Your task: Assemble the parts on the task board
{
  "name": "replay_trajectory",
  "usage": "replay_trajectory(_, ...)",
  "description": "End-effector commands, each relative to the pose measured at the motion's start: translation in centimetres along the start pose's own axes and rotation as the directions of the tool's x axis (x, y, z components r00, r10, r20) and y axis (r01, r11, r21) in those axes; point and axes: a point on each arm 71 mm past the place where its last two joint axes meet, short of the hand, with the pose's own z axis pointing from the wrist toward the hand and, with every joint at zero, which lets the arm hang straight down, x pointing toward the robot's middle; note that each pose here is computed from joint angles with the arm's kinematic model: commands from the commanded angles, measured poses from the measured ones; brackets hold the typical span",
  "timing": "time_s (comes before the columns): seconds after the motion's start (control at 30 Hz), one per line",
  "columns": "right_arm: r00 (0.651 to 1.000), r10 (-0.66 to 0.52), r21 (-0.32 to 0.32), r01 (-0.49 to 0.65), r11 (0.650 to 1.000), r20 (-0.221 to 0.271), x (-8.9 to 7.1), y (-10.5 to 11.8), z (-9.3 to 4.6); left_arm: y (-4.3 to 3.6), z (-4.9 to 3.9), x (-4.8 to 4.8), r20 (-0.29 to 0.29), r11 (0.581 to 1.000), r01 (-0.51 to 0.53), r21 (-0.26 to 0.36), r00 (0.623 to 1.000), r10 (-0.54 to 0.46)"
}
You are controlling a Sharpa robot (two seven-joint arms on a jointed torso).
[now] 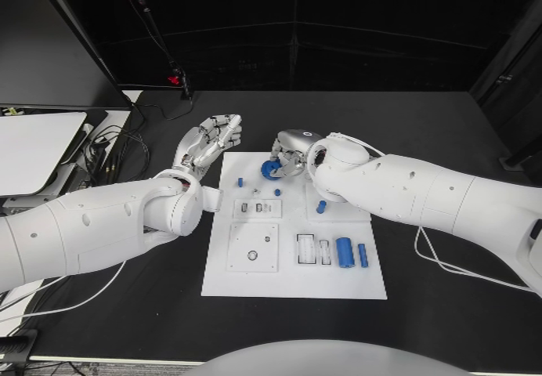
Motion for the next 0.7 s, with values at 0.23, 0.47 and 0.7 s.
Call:
replay_trajectory(0.23,1.000,-0.018,0.026,0.018,0.999,-0.023,0.08,-0.42,0.14,-1.49,-0.07,0.16,-0.012,0.980,0.003,0.198,1.000,-0.001)
replay_trajectory(0.47,0.999,-0.020,0.028,0.020,0.999,-0.028,0.12,-0.53,0.17,-1.49,-0.06,0.19,-0.012,0.980,0.003,0.198,1.000,-0.001)
replay_trajectory(0.7,0.999,-0.021,0.026,0.021,0.999,-0.034,0.18,-0.54,0.11,-1.48,-0.05,0.20,-0.012,0.980,0.003,0.197,1.000,-0.001)
